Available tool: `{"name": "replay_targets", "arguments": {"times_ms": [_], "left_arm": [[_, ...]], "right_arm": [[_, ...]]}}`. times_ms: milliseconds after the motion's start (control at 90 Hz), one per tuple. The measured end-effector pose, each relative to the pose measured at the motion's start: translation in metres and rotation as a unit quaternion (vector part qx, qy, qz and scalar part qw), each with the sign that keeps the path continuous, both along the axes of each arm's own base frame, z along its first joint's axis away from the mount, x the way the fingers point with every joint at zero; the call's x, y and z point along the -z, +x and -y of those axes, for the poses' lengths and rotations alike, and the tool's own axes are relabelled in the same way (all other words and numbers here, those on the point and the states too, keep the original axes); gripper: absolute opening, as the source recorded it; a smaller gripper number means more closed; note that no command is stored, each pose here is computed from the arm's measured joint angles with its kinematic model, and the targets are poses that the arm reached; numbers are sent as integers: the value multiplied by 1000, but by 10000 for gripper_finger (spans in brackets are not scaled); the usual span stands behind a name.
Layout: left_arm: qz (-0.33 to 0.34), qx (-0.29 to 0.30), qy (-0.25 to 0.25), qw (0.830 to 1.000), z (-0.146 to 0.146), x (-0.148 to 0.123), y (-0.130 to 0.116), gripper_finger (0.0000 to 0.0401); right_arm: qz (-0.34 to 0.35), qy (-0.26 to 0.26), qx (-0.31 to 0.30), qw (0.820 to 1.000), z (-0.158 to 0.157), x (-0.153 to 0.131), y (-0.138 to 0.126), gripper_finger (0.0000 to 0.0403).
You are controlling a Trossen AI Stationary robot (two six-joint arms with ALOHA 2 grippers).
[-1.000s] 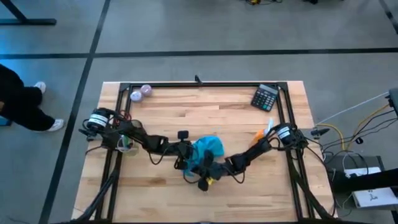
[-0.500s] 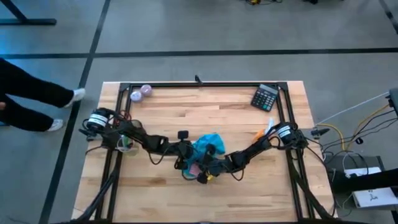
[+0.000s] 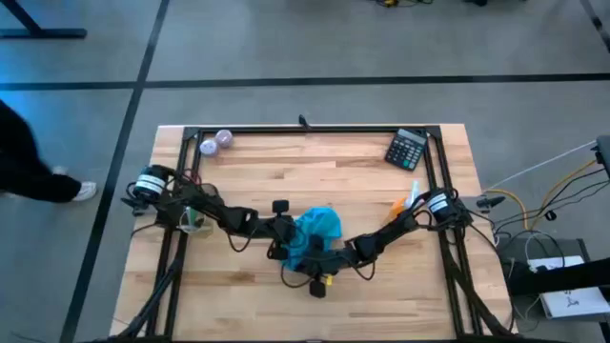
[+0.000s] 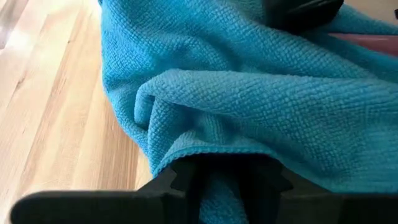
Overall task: Apply microfiber cloth
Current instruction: Wipe the pink cellphone with the blue microfiber cloth
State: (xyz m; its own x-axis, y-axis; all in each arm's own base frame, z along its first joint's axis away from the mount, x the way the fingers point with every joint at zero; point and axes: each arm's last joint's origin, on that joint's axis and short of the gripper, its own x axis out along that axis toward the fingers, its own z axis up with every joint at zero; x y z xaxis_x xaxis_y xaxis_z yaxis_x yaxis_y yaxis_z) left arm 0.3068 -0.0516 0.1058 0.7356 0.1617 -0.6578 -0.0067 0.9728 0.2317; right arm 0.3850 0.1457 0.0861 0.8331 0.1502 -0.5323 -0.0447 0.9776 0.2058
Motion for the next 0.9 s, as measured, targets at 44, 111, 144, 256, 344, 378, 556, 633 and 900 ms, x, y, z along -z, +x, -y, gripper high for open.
{"name": "replay_targets", "arguments": {"times_ms": [44, 111, 144, 256, 344, 378, 556, 633, 900], "left_arm": [[0, 0, 0, 1000, 0, 0, 0, 75], [0, 1, 0, 1000, 0, 0, 0, 75], [0, 1, 0, 1000, 0, 0, 0, 75], [-1, 1, 0, 1000, 0, 0, 0, 75], [-1, 1, 0, 1000, 0, 0, 0, 75], [-1, 1, 0, 1000, 1, 0, 0, 75], [-3, 1, -1, 1000, 1, 0, -1, 75], [-3, 0, -3, 1000, 1, 1, -1, 75], [0, -2, -6, 1000, 2, 0, -1, 75]], "right_arm": [[-12, -4, -2, 1000, -1, -3, -3, 0], [-28, -12, -5, 1000, -3, -6, -7, 0], [-39, -17, -7, 999, -3, -9, -10, 0], [-62, -35, -2, 997, -3, -15, -18, 0], [-70, -43, 2, 997, -3, -19, -24, 0], [-73, -45, 3, 996, -3, -20, -25, 0], [-63, -47, 7, 997, -4, -32, -36, 0], [-74, -53, 21, 996, -2, -34, -40, 0], [-67, -45, 38, 996, 1, -20, -41, 0]]}}
